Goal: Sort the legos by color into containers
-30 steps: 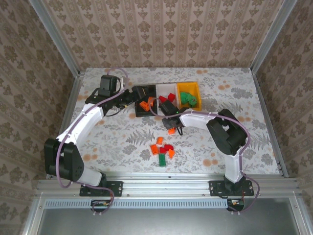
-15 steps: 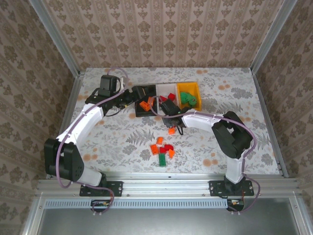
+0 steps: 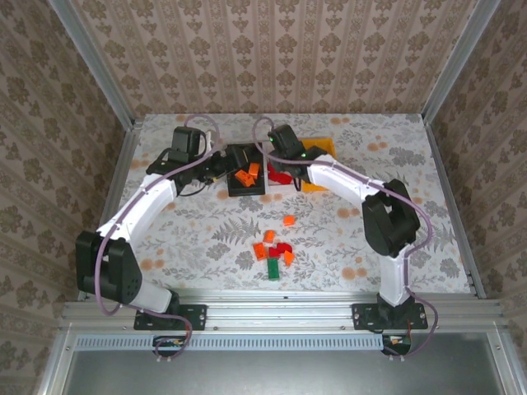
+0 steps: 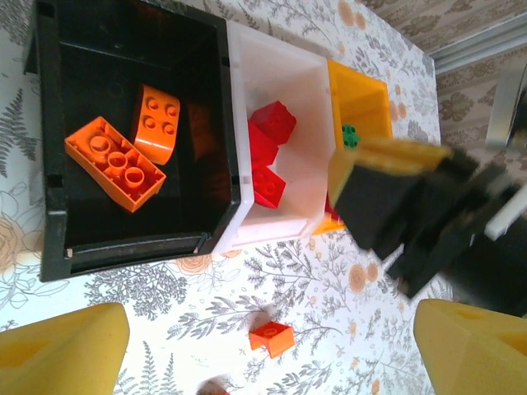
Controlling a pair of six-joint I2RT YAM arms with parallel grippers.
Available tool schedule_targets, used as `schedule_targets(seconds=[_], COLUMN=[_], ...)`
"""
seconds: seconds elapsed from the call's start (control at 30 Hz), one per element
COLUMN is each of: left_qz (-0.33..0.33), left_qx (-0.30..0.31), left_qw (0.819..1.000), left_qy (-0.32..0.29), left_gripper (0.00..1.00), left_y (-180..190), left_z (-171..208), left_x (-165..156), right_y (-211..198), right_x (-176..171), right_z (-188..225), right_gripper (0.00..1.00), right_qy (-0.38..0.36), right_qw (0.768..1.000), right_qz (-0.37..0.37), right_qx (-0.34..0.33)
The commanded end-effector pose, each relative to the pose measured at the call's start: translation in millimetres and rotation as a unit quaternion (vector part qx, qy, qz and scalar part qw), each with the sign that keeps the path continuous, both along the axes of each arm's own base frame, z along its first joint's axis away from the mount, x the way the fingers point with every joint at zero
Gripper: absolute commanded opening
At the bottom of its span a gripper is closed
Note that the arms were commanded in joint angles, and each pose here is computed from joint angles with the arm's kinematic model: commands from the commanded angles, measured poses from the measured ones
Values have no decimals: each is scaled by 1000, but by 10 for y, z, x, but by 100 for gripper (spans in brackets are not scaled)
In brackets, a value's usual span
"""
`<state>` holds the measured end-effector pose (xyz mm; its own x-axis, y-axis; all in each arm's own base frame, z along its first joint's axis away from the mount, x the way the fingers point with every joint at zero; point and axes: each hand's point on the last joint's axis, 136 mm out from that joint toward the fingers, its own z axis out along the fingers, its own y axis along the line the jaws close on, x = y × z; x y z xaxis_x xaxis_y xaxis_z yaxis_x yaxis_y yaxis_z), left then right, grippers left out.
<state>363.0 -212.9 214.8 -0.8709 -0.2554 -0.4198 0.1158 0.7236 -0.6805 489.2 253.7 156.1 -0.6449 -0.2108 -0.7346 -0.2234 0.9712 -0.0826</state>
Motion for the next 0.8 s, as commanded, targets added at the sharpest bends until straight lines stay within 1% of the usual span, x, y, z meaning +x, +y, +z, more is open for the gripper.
schedule_targets(seconds=[0.0,0.1,0.17,0.23,0.3,0.37,0.43,0.53,0.57,0.67,0.77], left_qz=[-14,-15,-16,-17,-19,-20,-22,-27,-31,-49,-80], left_qx=[-3,-4,-5,-6,-6,-6,-6,7,13,32,77], left_qw=[1000,1000,1000,1000,1000,1000,1000,999,999,998,994], left_qy=[10,10,11,13,15,17,17,15,13,12,6], left_gripper=[92,92,92,92,92,92,92,92,92,92,91], left_y=[-58,-65,-74,-84,-91,-100,-114,-136,-156,-249,-397], left_z=[-56,-54,-56,-69,-81,-93,-95,-106,-103,-140,-217], left_x=[-38,-42,-43,-45,-45,-46,-52,-83,-102,-176,-306], right_y=[-80,-76,-70,-60,-72,-81,-96,-135,-159,-307,-577], right_x=[104,216,252,254,243,219,163,-24,-133,-417,-717], right_z=[-301,-358,-354,-306,-176,-60,96,337,390,402,356], right_gripper=[31,33,40,46,52,55,56,56,55,54,52], right_qy=[45,53,55,52,41,31,18,-2,-5,-6,-6], right_qw=[999,998,998,998,999,999,1000,1000,1000,999,997], right_qz=[-2,-4,-3,0,-1,0,-1,-4,-7,-26,-57], right_qx=[-29,-27,-25,-22,-17,-11,-4,12,23,45,60])
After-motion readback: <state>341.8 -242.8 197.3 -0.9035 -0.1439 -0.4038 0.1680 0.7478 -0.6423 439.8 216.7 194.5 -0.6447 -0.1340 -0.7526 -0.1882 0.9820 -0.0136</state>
